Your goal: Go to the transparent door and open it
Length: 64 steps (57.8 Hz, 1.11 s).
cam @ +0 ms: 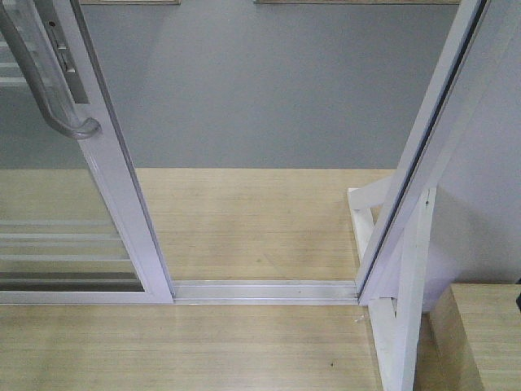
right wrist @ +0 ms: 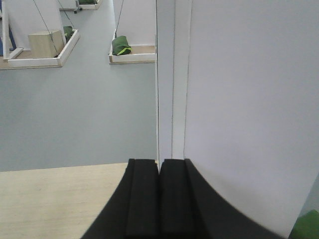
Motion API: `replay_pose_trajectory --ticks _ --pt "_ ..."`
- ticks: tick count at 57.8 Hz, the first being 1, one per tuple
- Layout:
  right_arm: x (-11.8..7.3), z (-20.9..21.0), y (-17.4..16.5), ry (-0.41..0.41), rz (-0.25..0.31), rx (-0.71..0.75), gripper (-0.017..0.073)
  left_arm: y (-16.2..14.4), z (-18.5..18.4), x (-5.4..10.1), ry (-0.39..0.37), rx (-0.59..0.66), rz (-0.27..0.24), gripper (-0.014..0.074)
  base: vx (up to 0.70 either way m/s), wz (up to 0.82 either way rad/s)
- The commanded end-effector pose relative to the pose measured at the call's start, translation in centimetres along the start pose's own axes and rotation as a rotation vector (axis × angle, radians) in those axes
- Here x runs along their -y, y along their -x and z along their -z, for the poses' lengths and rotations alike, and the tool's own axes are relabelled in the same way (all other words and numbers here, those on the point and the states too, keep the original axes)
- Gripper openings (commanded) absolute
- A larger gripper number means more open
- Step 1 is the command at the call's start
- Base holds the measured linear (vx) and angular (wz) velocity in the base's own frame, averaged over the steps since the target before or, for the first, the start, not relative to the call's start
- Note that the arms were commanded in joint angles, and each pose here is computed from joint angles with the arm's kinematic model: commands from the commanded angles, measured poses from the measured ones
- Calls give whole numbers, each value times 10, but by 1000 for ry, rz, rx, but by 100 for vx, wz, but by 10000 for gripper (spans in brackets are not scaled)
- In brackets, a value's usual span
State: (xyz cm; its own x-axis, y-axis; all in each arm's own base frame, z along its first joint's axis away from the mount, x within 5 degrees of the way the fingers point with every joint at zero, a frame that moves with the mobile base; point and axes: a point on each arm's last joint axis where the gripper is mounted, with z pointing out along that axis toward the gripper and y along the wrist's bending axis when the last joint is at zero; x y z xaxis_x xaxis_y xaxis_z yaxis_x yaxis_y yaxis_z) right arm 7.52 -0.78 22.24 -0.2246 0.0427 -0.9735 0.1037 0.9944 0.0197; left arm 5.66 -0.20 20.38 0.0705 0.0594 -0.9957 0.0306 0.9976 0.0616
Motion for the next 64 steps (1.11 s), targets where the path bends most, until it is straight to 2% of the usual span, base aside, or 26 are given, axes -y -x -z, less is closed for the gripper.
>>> replay_pose_trajectory --ticks 1,11,20,27,34,64 --pt "-1 7 8 11 18 172 -8 4 1 1 -11 75 5 -7 0 0" --pt "-1 15 -14 20 -4 285 -6 4 1 1 -11 75 5 -6 0 0" --pt "0 14 -27 24 -47 264 -6 4 1 1 -11 73 5 -6 0 0" --pt "-1 14 -28 20 -3 262 -6 4 1 1 -11 74 5 -6 0 0" --pt "-1 14 -27 25 -32 263 -6 4 1 1 -11 73 5 -6 0 0" --pt "-1 14 -27 25 -32 262 -6 4 1 1 -11 73 5 -6 0 0"
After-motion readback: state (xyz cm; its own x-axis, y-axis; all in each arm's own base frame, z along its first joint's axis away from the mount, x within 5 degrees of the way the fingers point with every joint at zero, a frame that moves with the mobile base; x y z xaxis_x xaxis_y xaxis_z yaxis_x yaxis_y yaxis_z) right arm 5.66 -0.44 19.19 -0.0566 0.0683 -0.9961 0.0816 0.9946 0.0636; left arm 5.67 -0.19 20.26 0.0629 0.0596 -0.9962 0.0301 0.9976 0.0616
